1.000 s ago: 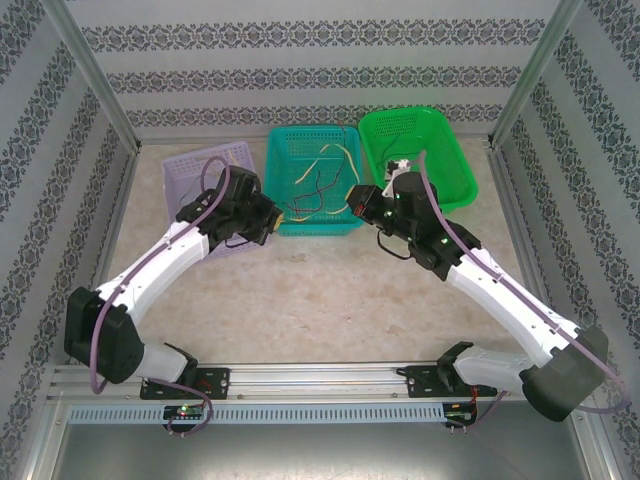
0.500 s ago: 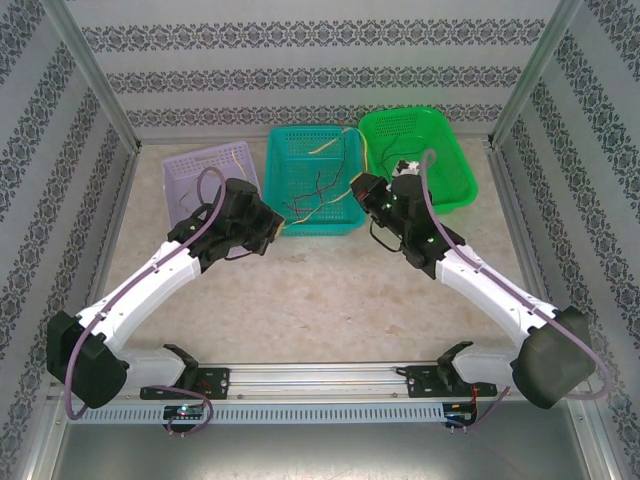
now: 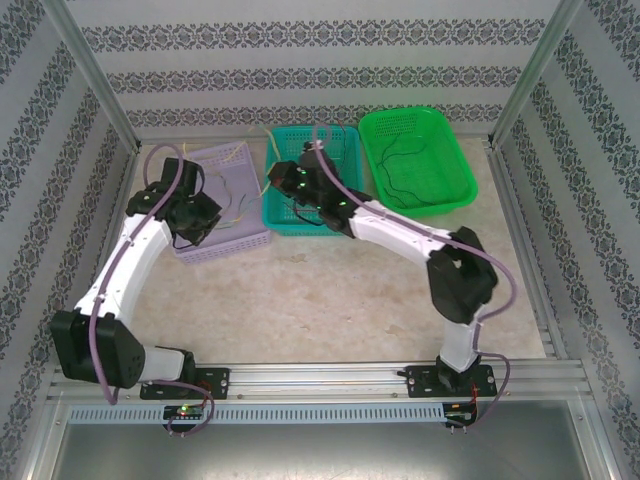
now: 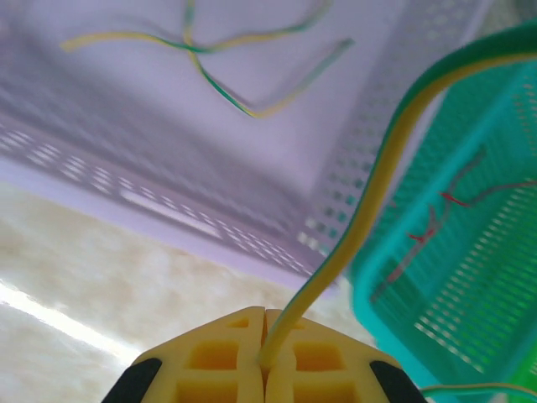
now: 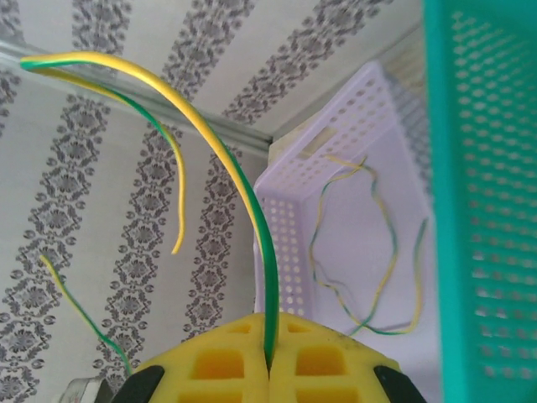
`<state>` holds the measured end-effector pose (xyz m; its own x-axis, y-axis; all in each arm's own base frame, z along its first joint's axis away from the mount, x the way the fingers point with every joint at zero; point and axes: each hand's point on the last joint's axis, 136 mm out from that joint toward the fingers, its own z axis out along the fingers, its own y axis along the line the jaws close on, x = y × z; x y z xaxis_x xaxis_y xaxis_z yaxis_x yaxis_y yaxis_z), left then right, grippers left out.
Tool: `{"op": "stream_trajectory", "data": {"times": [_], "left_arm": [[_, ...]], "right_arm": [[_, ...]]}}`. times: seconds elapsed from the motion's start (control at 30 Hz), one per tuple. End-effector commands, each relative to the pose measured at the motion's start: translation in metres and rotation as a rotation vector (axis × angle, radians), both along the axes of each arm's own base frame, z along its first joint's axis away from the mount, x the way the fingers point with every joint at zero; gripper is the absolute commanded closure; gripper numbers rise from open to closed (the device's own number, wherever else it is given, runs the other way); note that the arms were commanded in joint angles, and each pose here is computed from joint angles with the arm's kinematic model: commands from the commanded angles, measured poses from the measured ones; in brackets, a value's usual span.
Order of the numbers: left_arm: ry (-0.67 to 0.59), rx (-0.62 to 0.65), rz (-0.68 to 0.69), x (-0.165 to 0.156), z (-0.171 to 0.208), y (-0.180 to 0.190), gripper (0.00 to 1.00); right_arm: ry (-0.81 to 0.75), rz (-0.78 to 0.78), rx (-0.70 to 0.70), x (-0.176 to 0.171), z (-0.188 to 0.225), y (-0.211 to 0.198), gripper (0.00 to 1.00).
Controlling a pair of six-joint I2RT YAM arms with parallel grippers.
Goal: Untangle the cables
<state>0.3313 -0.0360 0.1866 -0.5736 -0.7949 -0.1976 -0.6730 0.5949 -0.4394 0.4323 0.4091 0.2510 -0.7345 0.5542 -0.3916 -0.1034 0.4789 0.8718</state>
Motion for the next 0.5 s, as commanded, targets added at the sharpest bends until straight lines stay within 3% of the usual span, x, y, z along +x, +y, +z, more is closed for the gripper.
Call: {"op": "stream_trajectory", "data": {"times": [0.0, 0.27, 0.4, 0.47], "left_arm": [[0.104, 0.072, -0.158, -0.004, -0.021, 0.015, 1.00], [0.186, 0.268, -0.212, 0.031, -0.050, 0.054, 1.00], [0.252, 0.291, -0.228, 0.038, -0.069, 0.060, 1.00], [0.271, 0.296, -0.236, 0.041, -0.075, 0.062, 1.00]], "right_arm": [[0.012, 0.027, 0.017, 0.010, -0.007, 0.034, 1.00], [0.141, 0.062, -0.108, 0.017, -0.069, 0.084, 0.97], [0.215, 0.183, -0.198, 0.013, -0.091, 0.103, 0.58], [0.215, 0.220, -0.255, 0.010, -0.089, 0.101, 0.49]]}}
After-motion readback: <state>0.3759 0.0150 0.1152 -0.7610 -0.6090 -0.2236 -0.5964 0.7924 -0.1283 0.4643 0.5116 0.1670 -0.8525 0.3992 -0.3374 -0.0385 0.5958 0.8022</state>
